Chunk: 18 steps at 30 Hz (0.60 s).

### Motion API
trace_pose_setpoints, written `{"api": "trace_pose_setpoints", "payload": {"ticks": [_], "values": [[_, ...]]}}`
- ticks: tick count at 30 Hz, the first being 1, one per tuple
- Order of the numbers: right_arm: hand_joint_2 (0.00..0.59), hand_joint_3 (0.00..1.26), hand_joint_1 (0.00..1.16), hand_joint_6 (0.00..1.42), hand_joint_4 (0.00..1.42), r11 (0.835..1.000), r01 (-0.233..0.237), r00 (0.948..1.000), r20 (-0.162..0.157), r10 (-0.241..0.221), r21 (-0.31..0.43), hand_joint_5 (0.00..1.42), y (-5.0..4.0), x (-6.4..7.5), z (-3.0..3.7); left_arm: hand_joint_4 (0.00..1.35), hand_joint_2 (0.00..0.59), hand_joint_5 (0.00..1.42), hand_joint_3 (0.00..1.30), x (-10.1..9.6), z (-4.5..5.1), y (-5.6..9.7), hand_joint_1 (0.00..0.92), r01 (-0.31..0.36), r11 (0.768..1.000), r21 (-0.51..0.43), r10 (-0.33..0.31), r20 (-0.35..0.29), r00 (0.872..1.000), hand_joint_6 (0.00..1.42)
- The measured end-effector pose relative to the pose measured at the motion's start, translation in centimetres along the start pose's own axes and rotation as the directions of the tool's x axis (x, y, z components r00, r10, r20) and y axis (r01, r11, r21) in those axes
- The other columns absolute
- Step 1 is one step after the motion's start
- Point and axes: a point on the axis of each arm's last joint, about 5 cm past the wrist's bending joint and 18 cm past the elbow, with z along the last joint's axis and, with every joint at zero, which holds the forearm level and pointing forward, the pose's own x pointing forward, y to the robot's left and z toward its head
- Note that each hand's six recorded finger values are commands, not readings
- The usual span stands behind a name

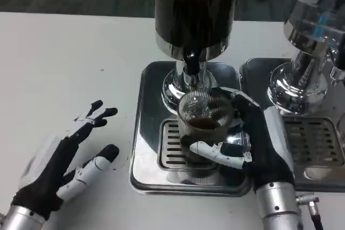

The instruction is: Grasp the cup under the faucet to collect the drink, then remove the cup.

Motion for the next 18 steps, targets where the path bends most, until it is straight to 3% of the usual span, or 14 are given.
{"api": "trace_pose_setpoints", "payload": {"ticks": [4,7,9,14,18], "values": [[0.214,0.47,1.03,1.20,0.58,1.000,0.000,1.0000,-0.005,0.000,-0.001,0.83,-0.30,-0.3,0.04,0.00,0.137,0.00,0.00,0.2,0.11,0.1,0.000,0.045,0.996,0.077,-0.044,-0.007,0.999,0.00],[0.214,0.47,1.03,1.20,0.58,1.000,-0.009,0.9998,-0.018,0.009,0.001,0.83,-0.43,-0.6,-0.11,0.00,0.134,0.00,0.00,0.6,0.56,0.6,0.000,0.109,0.964,0.242,-0.111,-0.003,0.994,0.00],[0.214,0.47,1.03,1.20,0.58,1.000,-0.010,0.9996,-0.027,0.010,0.001,0.83,-0.52,-0.8,-0.19,0.00,0.134,0.00,0.00,0.6,0.83,0.7,0.000,0.118,0.944,0.307,-0.123,-0.003,0.992,0.00],[0.214,0.47,1.02,1.20,0.58,1.000,0.000,0.9998,-0.020,0.000,0.009,0.83,-0.81,-1.0,0.03,0.00,0.133,0.00,0.00,0.5,0.88,0.6,0.000,0.140,0.921,0.363,-0.134,-0.043,0.990,0.00],[0.214,0.47,1.02,1.22,0.59,1.000,0.001,0.9996,-0.029,0.000,0.021,0.83,-0.86,-1.3,-0.01,0.00,0.134,0.00,0.00,0.2,0.94,0.6,0.000,0.136,0.916,0.378,-0.126,-0.052,0.991,0.00]]}}
